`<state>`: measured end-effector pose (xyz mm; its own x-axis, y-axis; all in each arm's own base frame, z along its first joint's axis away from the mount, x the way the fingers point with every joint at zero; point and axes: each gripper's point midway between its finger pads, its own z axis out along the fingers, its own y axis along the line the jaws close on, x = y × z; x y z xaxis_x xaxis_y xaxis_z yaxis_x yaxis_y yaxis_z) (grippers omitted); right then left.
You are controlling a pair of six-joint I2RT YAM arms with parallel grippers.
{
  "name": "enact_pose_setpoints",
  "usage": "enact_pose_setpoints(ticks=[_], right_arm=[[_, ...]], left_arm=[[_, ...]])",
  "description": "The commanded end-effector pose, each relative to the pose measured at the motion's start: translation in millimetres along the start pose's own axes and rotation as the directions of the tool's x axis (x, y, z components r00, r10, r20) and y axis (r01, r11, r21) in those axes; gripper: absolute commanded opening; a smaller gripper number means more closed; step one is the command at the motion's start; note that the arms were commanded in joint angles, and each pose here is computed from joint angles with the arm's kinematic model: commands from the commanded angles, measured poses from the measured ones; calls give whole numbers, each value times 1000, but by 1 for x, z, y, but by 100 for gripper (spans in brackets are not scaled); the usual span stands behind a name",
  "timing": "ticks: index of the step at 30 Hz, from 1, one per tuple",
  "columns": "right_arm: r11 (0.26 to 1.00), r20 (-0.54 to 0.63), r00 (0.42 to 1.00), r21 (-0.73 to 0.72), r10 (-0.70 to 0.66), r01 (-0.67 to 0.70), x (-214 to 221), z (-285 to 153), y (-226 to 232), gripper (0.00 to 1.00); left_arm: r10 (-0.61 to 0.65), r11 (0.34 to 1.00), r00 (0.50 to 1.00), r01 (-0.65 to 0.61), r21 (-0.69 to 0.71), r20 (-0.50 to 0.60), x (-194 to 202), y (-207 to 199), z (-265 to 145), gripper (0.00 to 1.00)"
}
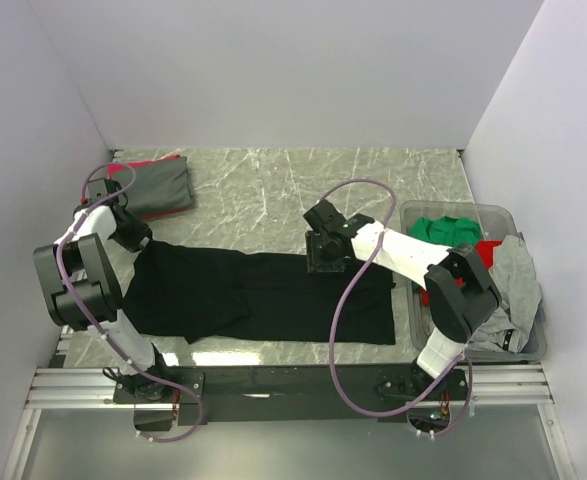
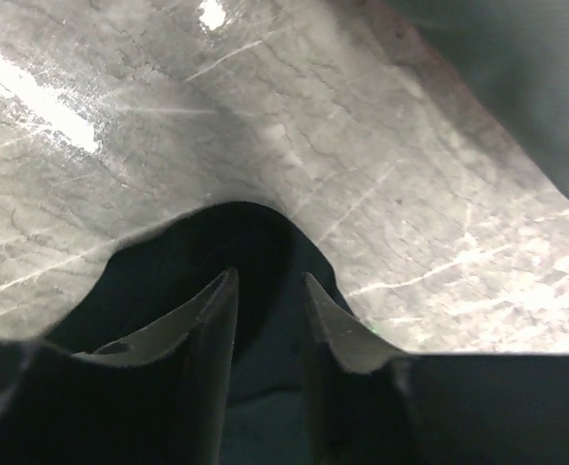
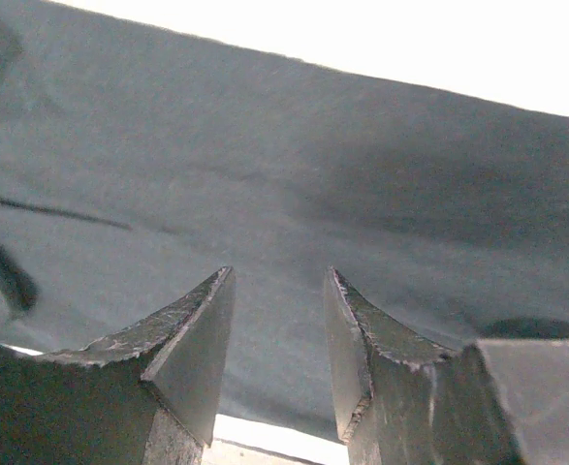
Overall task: Fold and stack the t-shirts
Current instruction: Fold the tshirt
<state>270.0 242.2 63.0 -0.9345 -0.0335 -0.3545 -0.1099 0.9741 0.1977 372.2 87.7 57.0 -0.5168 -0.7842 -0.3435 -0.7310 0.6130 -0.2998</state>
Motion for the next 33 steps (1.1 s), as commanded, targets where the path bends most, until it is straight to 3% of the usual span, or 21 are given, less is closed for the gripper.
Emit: enact_pose_setpoints(ticks=[1,8,16,20,25,33], right_arm=[[998,94,994,8,59,-60,-22,-9,-3,49],[996,91,993,40,74,-78,-26,-5,-11,49],[993,61,994,78,88,-93,-25,12,-23,49],[990,35,995,95,96,-99,-22,25,-29,49],[983,-4,993,142,114,-113,-14,37,-42,49],[967,-62,984,206,165,-149,1,48,-61,49]], left_arm=[[24,999,998,-26,24,52,-17,-8,1,38],[21,999,999,-22,24,26,-14,-7,16,41],[5,998,1000,-5,57,3,-8,-11,27,35],[-5,998,1000,6,70,-16,-2,-11,34,28],[-18,998,999,20,56,-33,1,-6,40,2],[-58,998,998,57,30,19,-20,14,31,0]])
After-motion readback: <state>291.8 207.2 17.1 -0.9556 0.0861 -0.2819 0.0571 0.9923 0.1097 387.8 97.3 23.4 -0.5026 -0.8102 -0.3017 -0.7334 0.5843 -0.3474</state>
